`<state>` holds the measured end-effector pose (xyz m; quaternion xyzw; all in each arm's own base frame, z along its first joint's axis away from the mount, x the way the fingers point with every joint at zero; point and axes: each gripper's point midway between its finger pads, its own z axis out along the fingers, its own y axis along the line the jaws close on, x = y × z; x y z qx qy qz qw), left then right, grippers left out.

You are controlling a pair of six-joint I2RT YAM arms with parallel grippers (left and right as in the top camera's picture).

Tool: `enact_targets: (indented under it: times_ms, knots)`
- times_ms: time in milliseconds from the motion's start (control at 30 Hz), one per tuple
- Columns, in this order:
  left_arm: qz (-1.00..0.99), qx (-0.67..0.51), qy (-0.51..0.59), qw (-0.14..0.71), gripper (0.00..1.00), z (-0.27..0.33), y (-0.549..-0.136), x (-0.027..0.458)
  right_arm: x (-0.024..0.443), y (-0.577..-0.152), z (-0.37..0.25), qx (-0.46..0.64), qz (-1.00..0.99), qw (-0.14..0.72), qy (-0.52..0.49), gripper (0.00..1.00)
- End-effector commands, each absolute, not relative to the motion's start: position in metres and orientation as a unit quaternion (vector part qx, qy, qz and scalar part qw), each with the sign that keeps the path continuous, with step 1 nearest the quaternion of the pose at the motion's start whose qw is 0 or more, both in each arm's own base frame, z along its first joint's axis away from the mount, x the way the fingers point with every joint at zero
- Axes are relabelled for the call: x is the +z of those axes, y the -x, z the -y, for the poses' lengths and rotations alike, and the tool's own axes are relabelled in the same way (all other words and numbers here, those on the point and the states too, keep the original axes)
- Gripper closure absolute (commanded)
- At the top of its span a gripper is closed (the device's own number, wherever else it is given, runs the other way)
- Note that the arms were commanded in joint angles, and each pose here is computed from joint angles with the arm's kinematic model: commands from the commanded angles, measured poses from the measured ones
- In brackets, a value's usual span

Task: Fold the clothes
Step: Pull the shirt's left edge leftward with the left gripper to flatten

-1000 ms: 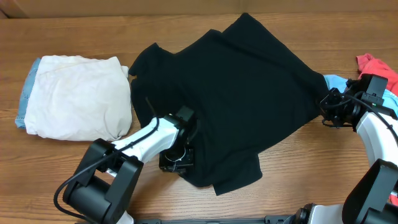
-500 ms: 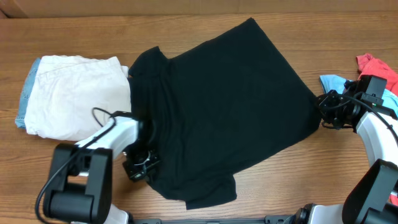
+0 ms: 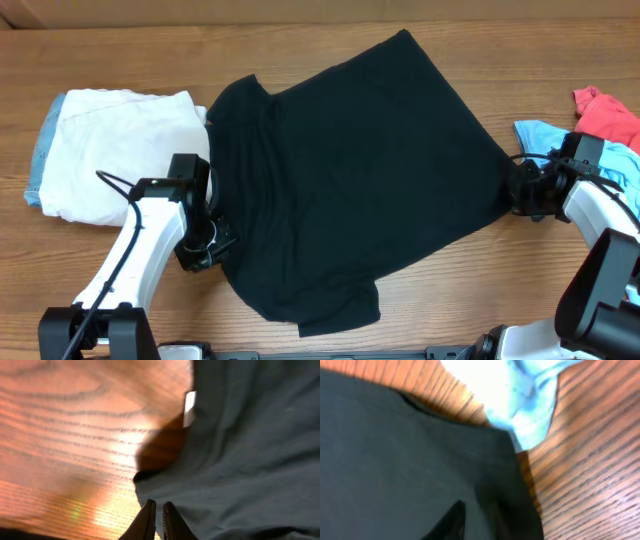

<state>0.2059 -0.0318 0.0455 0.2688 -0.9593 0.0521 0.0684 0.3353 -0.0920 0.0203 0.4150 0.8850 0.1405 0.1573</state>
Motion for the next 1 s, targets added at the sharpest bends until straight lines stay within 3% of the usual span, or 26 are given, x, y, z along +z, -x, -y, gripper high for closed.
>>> enact_targets:
  times_ms: [0, 33, 100, 367, 500, 567, 633, 867, 900, 967]
  knots:
    - [0.971, 0.061, -0.229, 0.033, 0.89, 0.031, -0.223, 0.061, 0.025, -0.333, 0.124, 0.122, -0.870, 0.178, -0.443, 0.45]
    - [0.972, 0.064, -0.222, 0.031, 0.88, 0.032, -0.225, 0.062, 0.024, -0.329, 0.131, 0.120, -0.866, 0.178, -0.451, 0.37]
    - [0.975, 0.074, -0.208, 0.028, 0.87, 0.034, -0.227, 0.064, 0.023, -0.325, 0.138, 0.137, -0.857, 0.175, -0.465, 0.37]
    - [0.979, 0.089, -0.182, 0.008, 0.86, 0.038, -0.239, 0.069, 0.000, -0.326, 0.103, 0.191, -0.875, 0.133, -0.425, 0.44]
    - [0.981, 0.090, -0.174, 0.002, 0.86, 0.038, -0.242, 0.072, 0.001, -0.332, 0.089, 0.206, -0.881, 0.131, -0.406, 0.61]
    - [0.981, 0.090, -0.174, 0.002, 0.86, 0.038, -0.242, 0.072, 0.002, -0.330, 0.089, 0.204, -0.880, 0.129, -0.408, 0.85]
    - [0.981, 0.091, -0.170, 0.002, 0.86, 0.039, -0.242, 0.072, 0.003, -0.322, 0.104, 0.172, -0.879, 0.127, -0.427, 0.96]
    - [0.982, 0.093, -0.164, -0.005, 0.85, 0.039, -0.245, 0.072, 0.026, -0.250, 0.191, -0.056, -0.808, 0.097, -0.579, 0.96]
    - [0.982, 0.094, -0.164, -0.007, 0.85, 0.039, -0.246, 0.072, 0.028, -0.248, 0.192, -0.050, -0.803, 0.098, -0.586, 0.93]
    - [0.982, 0.094, -0.164, -0.008, 0.85, 0.039, -0.247, 0.073, 0.028, -0.249, 0.190, -0.038, -0.803, 0.095, -0.587, 0.77]
